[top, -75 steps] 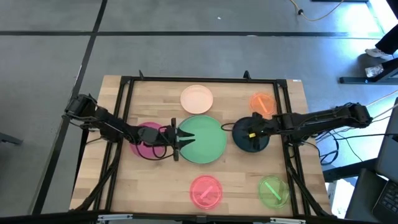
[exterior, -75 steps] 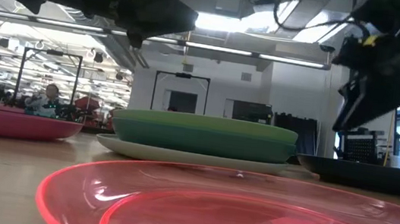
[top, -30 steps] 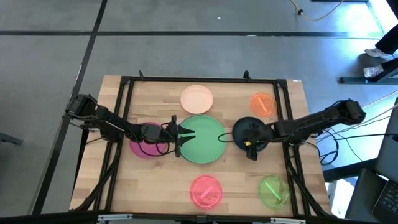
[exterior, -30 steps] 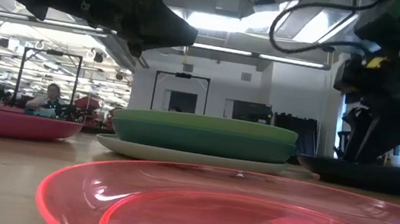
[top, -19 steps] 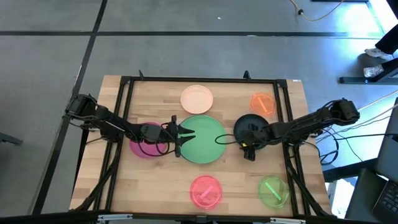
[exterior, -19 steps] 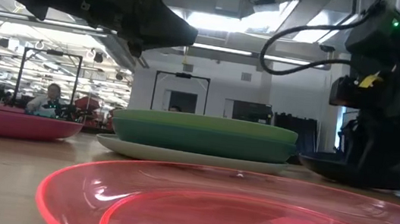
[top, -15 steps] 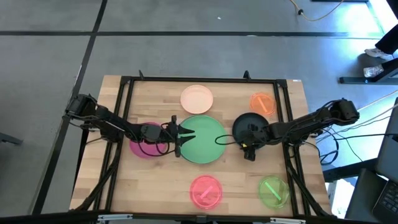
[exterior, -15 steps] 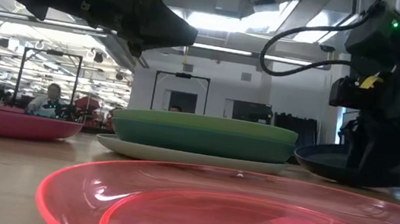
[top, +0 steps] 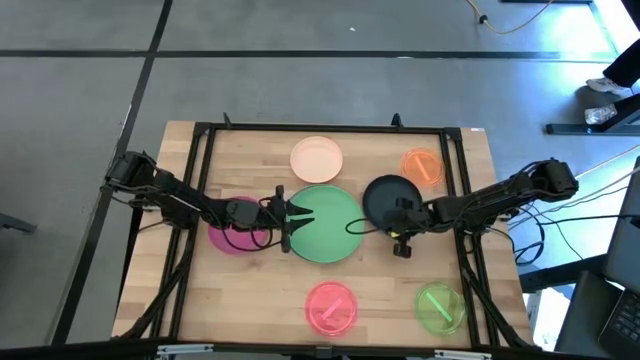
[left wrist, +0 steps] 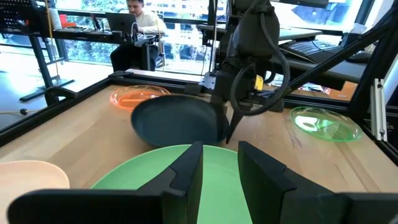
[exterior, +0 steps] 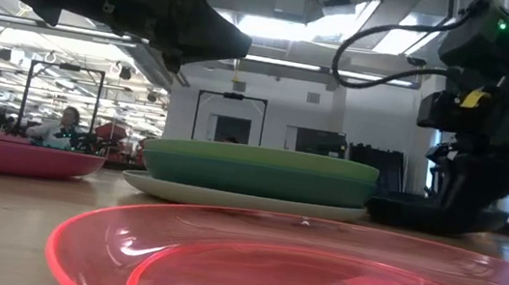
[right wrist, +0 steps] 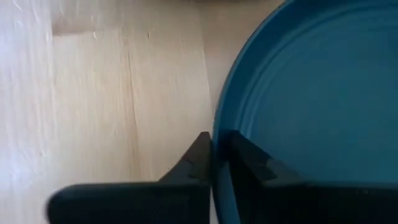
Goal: Stack plastic plates
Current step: Stack the black plate on top of the green plate
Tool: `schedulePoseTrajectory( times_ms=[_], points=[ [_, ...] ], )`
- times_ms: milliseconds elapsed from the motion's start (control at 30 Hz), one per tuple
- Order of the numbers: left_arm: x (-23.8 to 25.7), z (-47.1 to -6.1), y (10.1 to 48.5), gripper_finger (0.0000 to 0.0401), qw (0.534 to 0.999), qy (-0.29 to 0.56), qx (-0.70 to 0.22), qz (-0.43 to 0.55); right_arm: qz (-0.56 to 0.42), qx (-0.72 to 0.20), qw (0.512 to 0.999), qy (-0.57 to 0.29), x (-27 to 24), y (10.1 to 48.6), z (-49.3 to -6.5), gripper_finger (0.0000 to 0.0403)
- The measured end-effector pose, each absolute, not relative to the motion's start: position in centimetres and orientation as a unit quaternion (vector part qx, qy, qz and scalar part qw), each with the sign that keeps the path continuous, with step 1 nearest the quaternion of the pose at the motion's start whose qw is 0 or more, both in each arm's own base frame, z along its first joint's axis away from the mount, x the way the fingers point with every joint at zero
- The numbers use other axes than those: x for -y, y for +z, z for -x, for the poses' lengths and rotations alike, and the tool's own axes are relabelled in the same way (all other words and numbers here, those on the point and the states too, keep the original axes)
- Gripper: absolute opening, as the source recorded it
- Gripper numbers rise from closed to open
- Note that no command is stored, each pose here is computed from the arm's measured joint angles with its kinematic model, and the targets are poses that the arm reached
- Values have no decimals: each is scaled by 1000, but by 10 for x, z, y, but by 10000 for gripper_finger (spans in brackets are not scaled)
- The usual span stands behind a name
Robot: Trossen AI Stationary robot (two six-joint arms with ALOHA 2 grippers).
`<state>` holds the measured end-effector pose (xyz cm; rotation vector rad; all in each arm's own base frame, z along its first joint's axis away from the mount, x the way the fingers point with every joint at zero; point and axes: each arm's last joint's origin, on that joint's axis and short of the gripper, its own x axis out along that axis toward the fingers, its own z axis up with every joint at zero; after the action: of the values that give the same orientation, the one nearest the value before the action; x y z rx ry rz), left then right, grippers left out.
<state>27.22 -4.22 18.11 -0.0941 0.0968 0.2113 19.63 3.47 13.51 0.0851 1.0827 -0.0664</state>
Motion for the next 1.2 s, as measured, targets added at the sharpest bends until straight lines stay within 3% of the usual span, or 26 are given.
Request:
schedulePoseTrajectory(
  times_ms=[133, 633, 900, 1200],
  points=[
    [42, -272, 181, 94, 992, 105, -48, 47, -16, -525, 851, -24, -35, 143, -200, 5],
    [42, -272, 181, 94, 992, 105, -48, 47, 99, -520, 846, -68, -34, 192, -220, 2],
    [42, -272, 181, 94, 992, 105, -48, 47, 119, -467, 875, -39, -37, 210, -235, 4],
    [42, -272, 181, 94, 992, 105, -48, 47, 110, -390, 912, 56, -46, 211, -258, 2]
  ],
)
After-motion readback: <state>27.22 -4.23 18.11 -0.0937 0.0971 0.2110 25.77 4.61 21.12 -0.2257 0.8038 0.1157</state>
